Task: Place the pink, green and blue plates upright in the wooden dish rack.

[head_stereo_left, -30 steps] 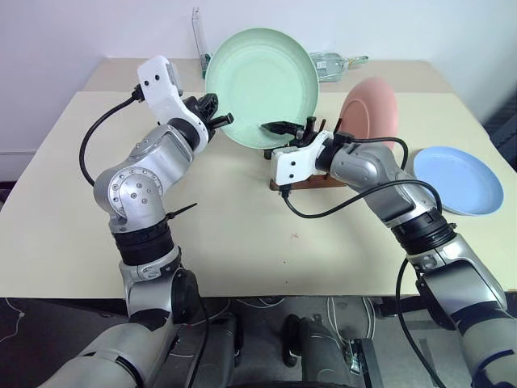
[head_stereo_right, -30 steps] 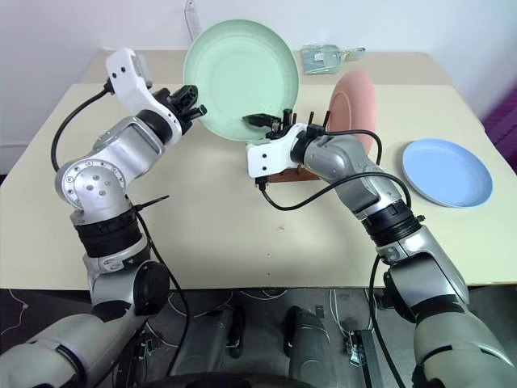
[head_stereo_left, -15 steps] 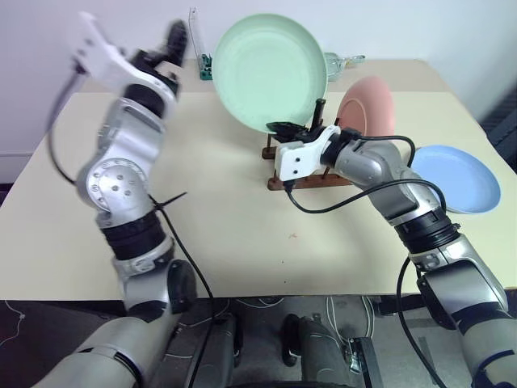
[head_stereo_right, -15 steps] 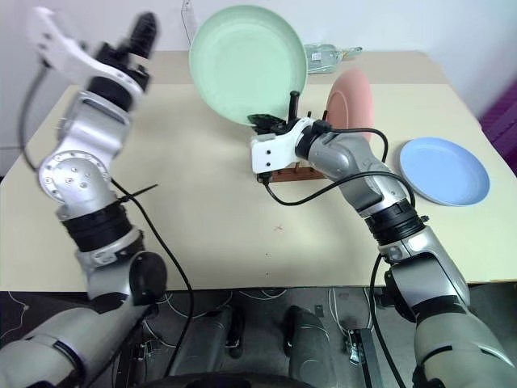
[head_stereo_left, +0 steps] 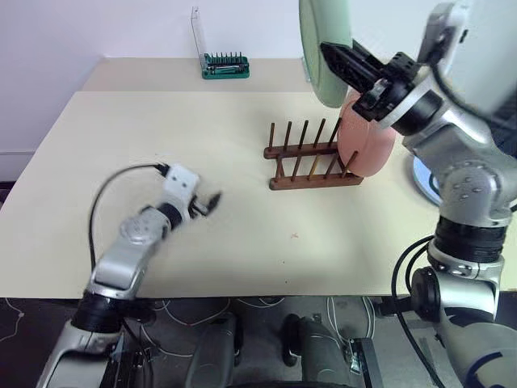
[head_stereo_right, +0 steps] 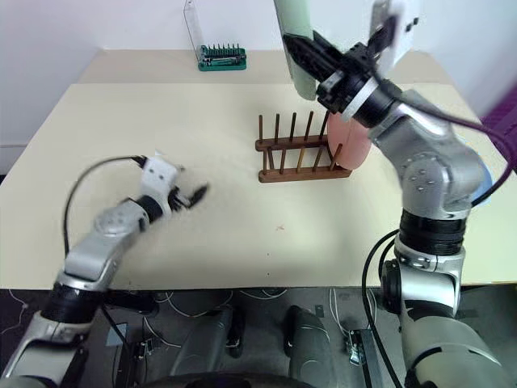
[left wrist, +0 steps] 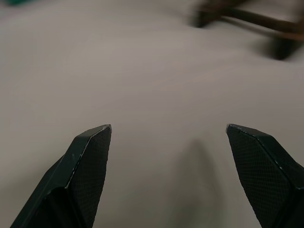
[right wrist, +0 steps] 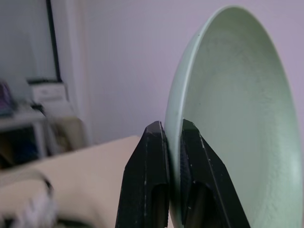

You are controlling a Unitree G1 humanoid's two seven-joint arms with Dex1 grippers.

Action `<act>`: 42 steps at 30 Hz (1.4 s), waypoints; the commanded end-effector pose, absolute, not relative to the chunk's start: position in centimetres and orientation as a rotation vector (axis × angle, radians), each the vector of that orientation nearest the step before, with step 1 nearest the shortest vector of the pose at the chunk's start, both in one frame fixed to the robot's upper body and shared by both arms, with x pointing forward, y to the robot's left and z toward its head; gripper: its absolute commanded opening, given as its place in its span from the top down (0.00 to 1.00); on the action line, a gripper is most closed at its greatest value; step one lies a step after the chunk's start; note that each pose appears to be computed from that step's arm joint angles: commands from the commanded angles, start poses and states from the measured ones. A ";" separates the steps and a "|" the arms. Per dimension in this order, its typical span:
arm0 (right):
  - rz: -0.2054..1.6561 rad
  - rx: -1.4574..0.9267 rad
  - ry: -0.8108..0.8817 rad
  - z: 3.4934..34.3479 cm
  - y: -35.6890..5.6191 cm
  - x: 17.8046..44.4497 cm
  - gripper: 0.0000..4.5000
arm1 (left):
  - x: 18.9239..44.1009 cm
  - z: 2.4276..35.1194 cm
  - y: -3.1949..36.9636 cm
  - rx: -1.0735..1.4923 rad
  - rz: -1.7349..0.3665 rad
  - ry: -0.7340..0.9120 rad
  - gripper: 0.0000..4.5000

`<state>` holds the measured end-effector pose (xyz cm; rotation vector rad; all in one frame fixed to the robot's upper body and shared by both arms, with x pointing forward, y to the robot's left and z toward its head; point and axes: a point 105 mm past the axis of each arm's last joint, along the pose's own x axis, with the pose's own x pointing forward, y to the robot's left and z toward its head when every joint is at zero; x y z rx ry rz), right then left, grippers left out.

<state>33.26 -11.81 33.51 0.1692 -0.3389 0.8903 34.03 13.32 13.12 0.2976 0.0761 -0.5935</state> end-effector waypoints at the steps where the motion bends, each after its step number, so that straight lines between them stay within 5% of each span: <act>1: 0.878 0.264 -0.244 33.5 -12.3 33.3 1.00 | 31.6 16.6 10.2 0.273 -0.804 -0.068 0.12; 17: 0.719 0.500 -0.029 30.3 -14.6 36.8 1.00 | 30.5 15.7 9.1 0.255 -0.892 -0.006 0.12; 23: 0.703 0.422 -0.105 31.7 -14.6 36.7 0.43 | 30.5 15.7 9.1 0.249 -0.891 -0.006 0.10; 25: 0.684 0.234 -0.175 32.5 -14.5 36.3 0.21 | 30.5 15.6 9.1 0.249 -0.890 -0.002 0.10; 35: 0.733 -0.476 -0.379 34.3 -15.7 32.8 0.21 | 30.7 15.5 8.8 0.248 -0.892 -0.004 0.10; 39: 0.578 -0.464 -0.300 34.6 -21.7 33.1 0.21 | 30.7 15.3 8.6 0.252 -0.903 -0.005 0.10; 42: 0.418 -0.477 -0.145 32.0 -28.1 33.1 0.02 | 30.7 15.2 8.3 0.253 -0.921 -0.005 0.10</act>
